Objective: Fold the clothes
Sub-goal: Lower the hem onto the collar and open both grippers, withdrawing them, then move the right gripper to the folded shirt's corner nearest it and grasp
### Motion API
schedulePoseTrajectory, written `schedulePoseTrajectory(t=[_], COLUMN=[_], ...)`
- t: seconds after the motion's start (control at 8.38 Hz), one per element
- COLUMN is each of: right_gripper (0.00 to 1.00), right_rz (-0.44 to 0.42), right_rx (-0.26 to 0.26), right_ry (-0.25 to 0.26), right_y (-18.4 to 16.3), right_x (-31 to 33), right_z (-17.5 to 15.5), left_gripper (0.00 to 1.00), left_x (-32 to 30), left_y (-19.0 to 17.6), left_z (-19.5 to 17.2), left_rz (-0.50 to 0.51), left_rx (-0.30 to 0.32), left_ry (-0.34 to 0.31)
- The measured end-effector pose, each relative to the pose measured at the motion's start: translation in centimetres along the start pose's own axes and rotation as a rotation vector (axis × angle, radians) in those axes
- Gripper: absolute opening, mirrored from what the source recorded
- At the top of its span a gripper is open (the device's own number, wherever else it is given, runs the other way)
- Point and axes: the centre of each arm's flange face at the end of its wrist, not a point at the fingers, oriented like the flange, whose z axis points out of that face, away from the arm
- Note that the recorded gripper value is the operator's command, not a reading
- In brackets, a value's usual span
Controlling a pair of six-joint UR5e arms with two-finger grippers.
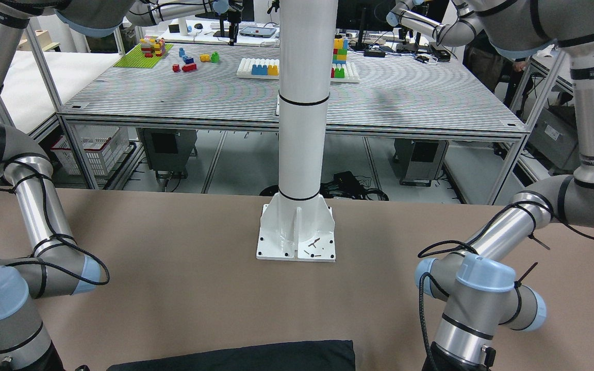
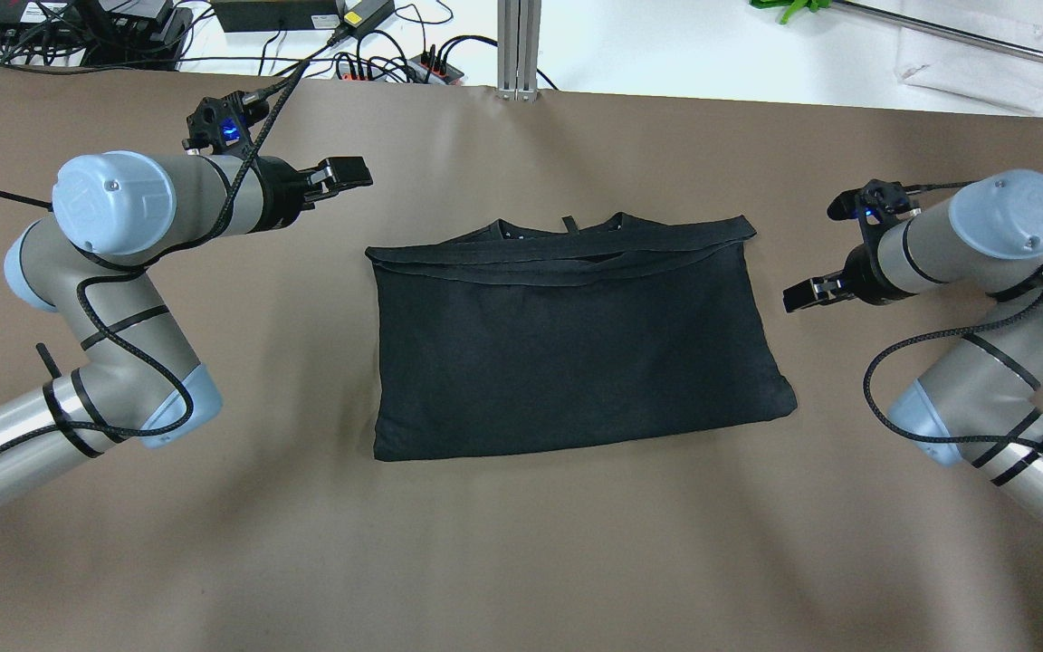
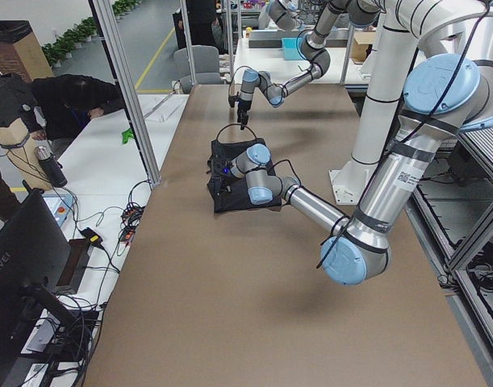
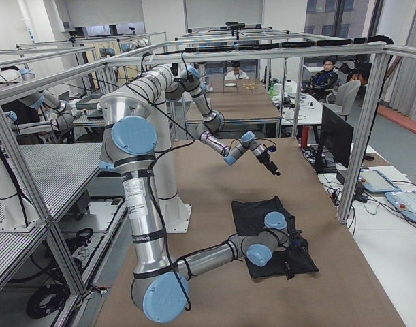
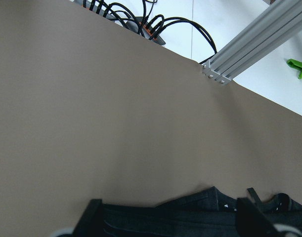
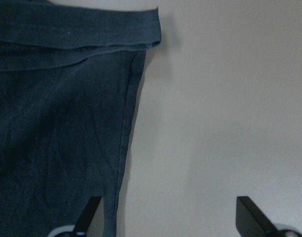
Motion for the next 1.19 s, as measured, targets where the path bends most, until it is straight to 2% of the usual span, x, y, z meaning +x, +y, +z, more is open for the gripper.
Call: schedulePoseTrajectory(t=[0.24, 0.84, 1.19], right_gripper=[0.94, 0.94, 0.92], right_rz=[0.055, 0.173, 0.193], right_rx=[-0.041, -0.099, -0.111], right_ry=[0.001, 0.015, -0.013], right_y=[2.8, 7.5, 10.3], right_x=[-1.6, -4.7, -6.6], right_z=[1.9, 4.9, 3.7], left_gripper=[0.95, 0.95, 0.95], left_x=[0.0, 0.0, 0.4], left_y=[0.0, 0.0, 0.2], left_z=[-0.2, -0.1, 0.1], left_rz=[0.000, 0.000, 0.001], left_rx=[0.002, 0.003, 0.002], left_ry=[0.003, 0.001, 0.001])
